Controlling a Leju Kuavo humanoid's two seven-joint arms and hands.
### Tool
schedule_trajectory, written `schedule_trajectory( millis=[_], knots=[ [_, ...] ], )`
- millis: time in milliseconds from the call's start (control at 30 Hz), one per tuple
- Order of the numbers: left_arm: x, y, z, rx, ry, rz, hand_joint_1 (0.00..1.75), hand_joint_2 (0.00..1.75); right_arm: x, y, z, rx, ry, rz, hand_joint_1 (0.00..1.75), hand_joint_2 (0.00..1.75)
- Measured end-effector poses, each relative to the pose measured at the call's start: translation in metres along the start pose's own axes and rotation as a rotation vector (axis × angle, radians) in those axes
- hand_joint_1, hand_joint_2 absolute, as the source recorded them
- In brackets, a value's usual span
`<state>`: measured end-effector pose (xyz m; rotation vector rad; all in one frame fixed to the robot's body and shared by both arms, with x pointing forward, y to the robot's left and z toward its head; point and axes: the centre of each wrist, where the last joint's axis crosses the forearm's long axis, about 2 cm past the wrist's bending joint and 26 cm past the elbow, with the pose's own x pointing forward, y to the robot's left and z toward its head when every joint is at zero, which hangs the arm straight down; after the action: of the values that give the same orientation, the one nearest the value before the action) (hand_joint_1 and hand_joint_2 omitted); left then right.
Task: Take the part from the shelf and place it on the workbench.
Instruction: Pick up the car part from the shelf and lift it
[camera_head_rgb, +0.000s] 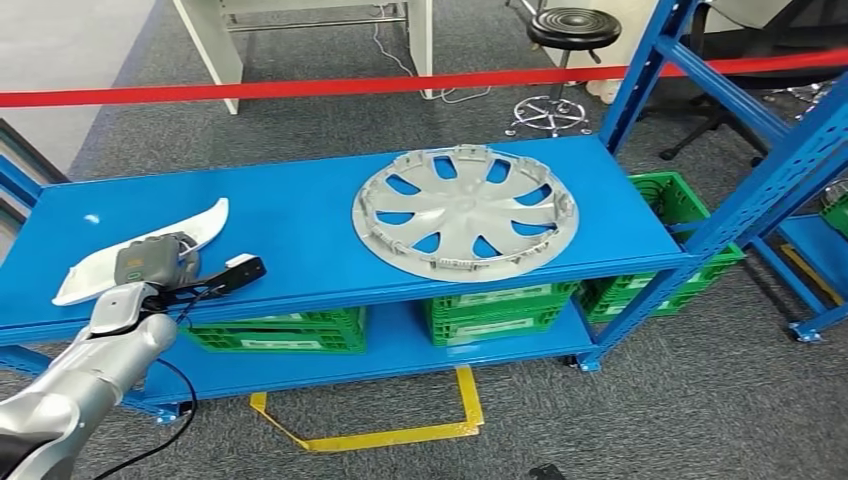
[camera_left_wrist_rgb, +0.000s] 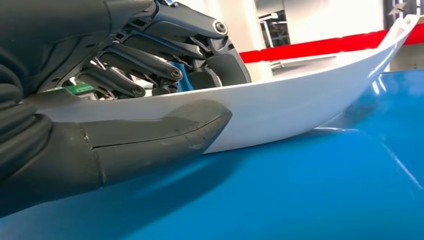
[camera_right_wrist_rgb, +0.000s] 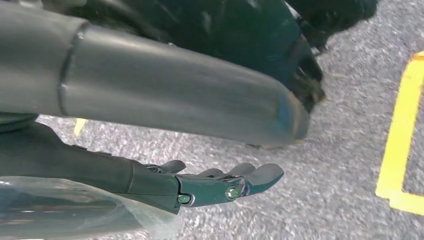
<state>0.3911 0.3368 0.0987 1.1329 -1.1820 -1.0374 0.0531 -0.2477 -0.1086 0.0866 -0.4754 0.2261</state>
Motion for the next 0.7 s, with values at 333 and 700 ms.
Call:
schedule_trajectory(
  millis=[333,700],
  knots=[
    [-0.001,-0.005,0.009,0.042,-0.153,0.178,1.75,1.75,-0.002,0.0,0.001,-0.001,-0.012,-0.004,0.0,0.0],
    [0.051,0.015,0.066,0.303,-0.447,0.986,1.75,1.75,-0.008,0.001,0.003,-0.003,-0.021,-0.002,0.0,0.0]
  ],
)
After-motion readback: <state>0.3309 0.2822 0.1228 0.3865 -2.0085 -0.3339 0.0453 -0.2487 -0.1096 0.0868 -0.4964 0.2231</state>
